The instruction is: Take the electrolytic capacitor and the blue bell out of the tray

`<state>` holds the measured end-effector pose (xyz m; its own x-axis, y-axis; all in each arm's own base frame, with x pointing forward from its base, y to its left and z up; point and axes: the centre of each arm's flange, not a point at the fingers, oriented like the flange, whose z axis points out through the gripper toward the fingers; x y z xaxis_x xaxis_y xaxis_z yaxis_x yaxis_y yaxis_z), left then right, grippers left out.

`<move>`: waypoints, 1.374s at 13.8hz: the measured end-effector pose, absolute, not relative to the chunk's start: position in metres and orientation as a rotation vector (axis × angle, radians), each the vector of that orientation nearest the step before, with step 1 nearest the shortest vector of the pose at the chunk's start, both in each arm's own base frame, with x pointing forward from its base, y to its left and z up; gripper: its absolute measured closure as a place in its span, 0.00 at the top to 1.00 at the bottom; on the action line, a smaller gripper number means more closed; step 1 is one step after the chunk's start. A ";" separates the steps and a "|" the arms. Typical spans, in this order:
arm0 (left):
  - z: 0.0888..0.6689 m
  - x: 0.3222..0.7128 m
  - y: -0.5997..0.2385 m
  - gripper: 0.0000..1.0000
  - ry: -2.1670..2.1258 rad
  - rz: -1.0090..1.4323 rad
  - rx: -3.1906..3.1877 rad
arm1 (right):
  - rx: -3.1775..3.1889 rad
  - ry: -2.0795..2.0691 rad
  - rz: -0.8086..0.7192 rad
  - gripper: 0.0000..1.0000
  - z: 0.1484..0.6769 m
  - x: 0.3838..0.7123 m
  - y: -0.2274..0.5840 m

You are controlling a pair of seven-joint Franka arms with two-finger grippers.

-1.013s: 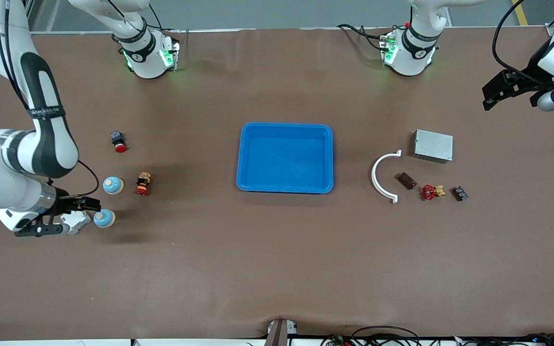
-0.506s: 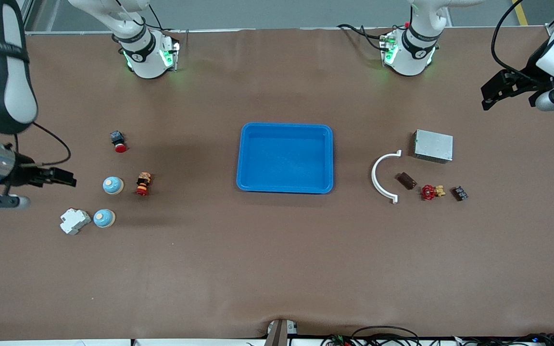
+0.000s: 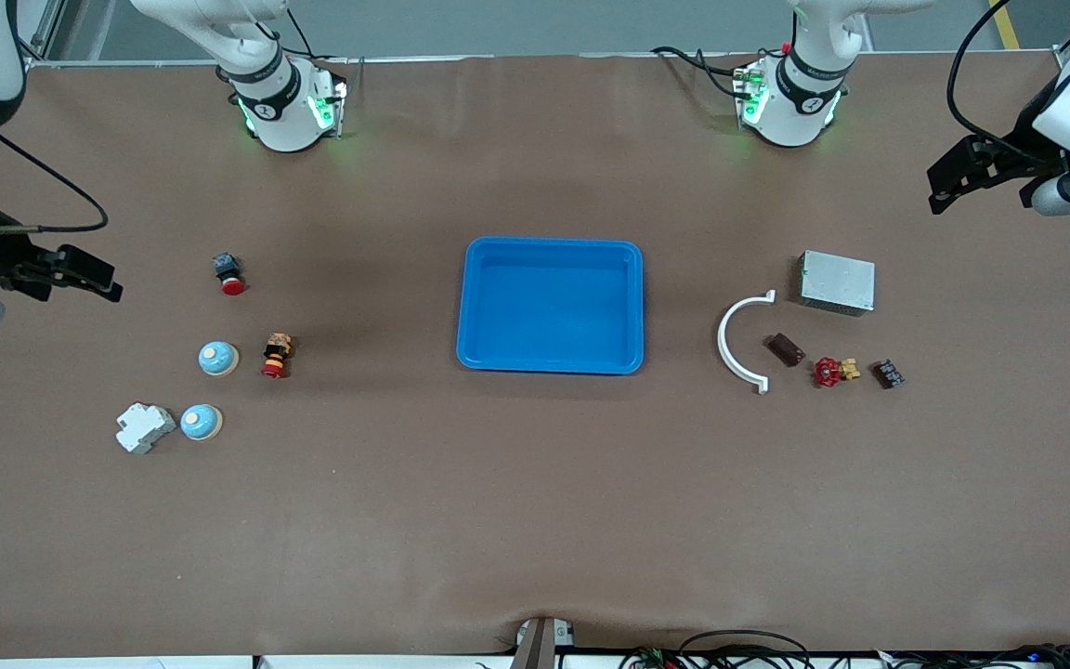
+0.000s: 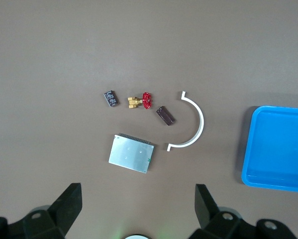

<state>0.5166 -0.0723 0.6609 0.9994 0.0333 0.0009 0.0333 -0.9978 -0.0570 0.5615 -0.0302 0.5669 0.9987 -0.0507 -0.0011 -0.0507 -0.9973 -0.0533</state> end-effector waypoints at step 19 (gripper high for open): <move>0.670 0.521 -0.065 1.00 -0.076 -0.089 -3.104 | -3.150 0.064 -0.085 1.00 0.627 0.559 -0.038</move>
<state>0.5214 -0.0650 0.6699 0.9972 0.0481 0.0579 0.0501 -0.9982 -0.0342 0.5588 -0.0377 0.6266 0.9977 -0.0404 0.0541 -0.0410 -0.9991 0.0095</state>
